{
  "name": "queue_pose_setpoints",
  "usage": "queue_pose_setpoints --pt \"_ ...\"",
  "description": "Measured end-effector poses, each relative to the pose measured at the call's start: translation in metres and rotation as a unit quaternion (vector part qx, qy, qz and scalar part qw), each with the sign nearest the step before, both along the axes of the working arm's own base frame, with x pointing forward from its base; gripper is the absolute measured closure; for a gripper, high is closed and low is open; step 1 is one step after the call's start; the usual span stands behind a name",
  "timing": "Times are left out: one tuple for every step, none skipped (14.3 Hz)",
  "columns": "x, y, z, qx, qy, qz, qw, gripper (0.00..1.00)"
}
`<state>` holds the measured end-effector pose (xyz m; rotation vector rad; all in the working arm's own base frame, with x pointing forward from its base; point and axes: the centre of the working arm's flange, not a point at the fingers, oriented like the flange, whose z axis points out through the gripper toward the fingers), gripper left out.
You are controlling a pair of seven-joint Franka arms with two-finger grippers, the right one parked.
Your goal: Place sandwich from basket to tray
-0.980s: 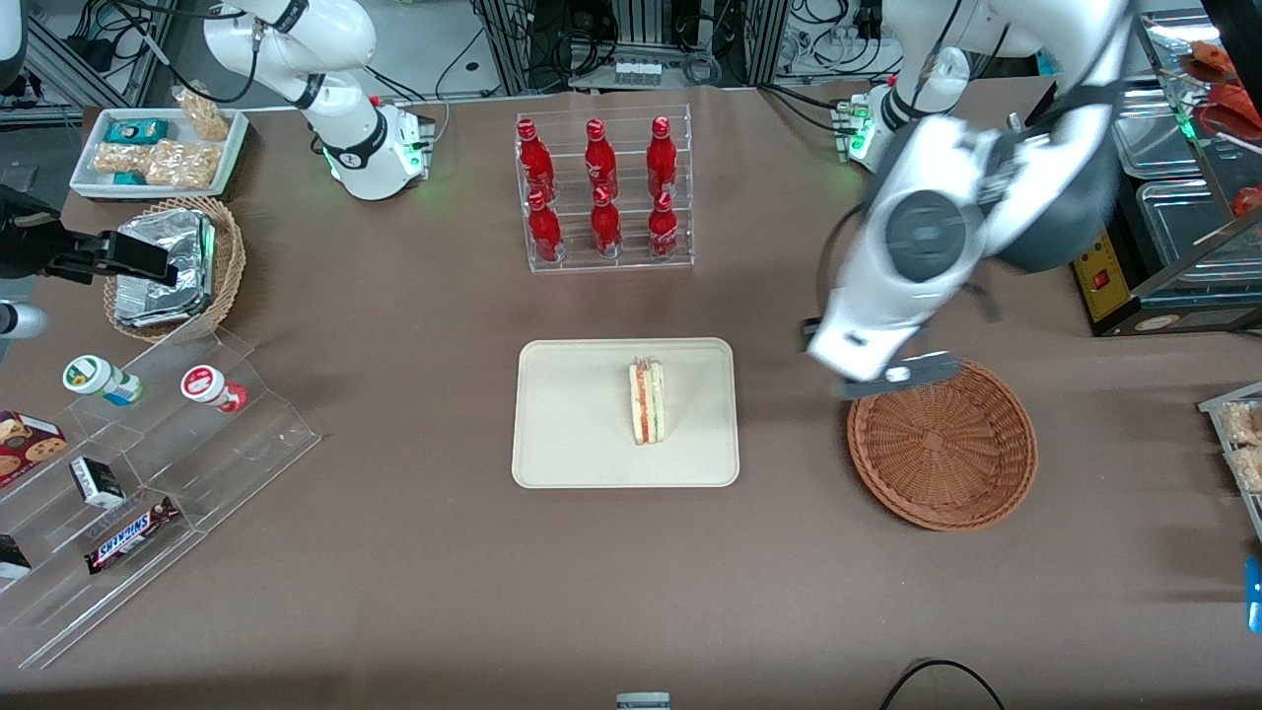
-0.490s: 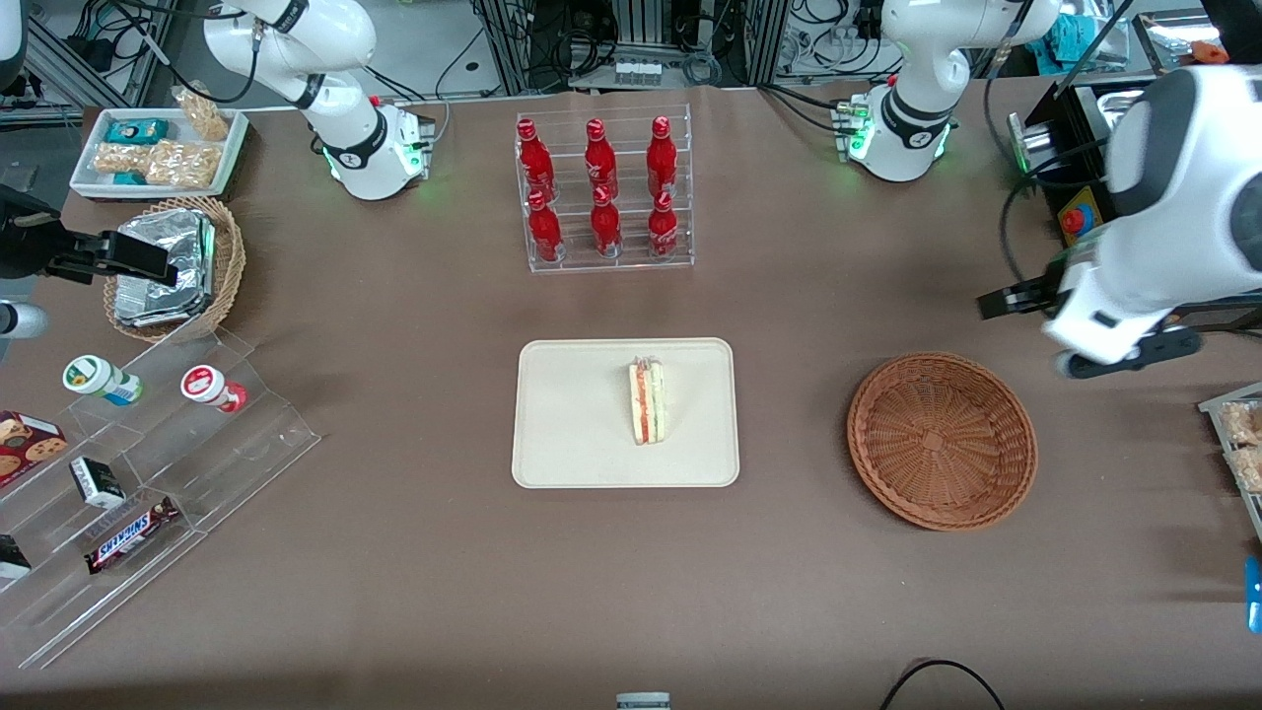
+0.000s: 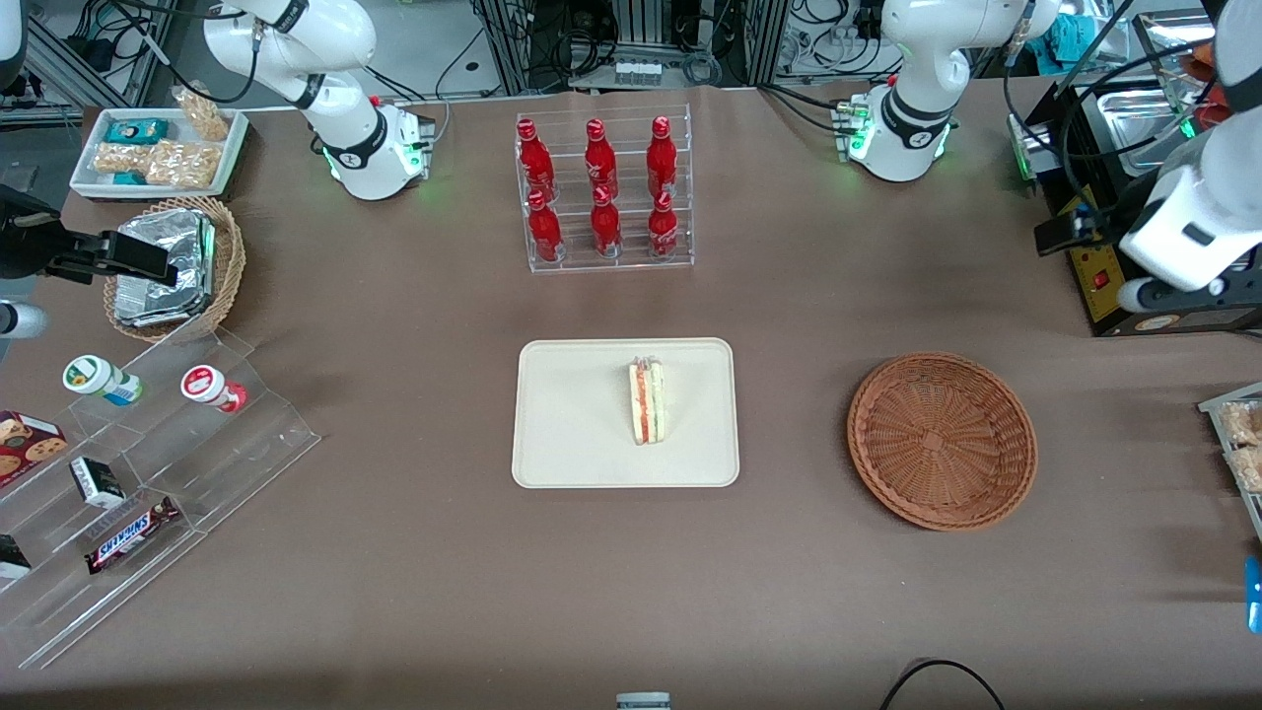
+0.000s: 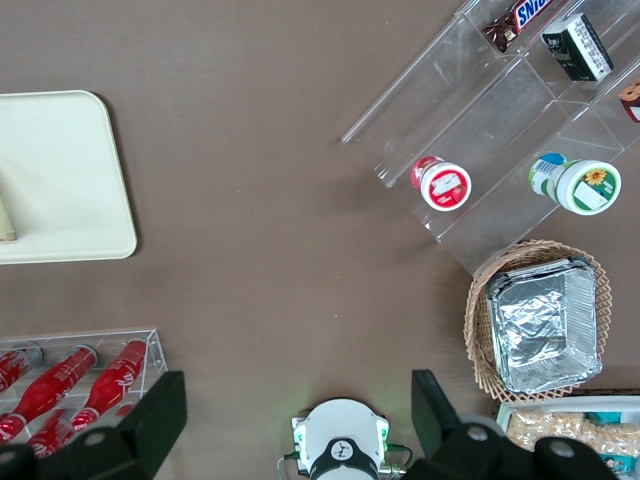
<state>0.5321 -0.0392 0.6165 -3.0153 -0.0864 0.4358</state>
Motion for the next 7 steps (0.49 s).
queue_pose_setpoints --pt "0.000 -0.002 0.004 -0.001 -0.003 -0.002 1.0000 0.00" --pt "-0.001 -0.005 0.008 -0.003 -0.006 -0.005 1.0000 0.00" --pt "-0.001 -0.008 0.010 -0.004 -0.008 -0.007 0.9999 0.00" --pt "-0.001 -0.012 0.010 -0.006 -0.009 -0.011 0.9999 0.00" --pt "-0.001 -0.017 0.011 -0.007 -0.010 -0.016 0.9998 0.00" --pt "-0.002 -0.024 0.012 -0.007 -0.011 -0.020 0.9997 0.00" --pt "-0.004 -0.031 0.013 -0.005 -0.011 -0.019 0.9997 0.00"
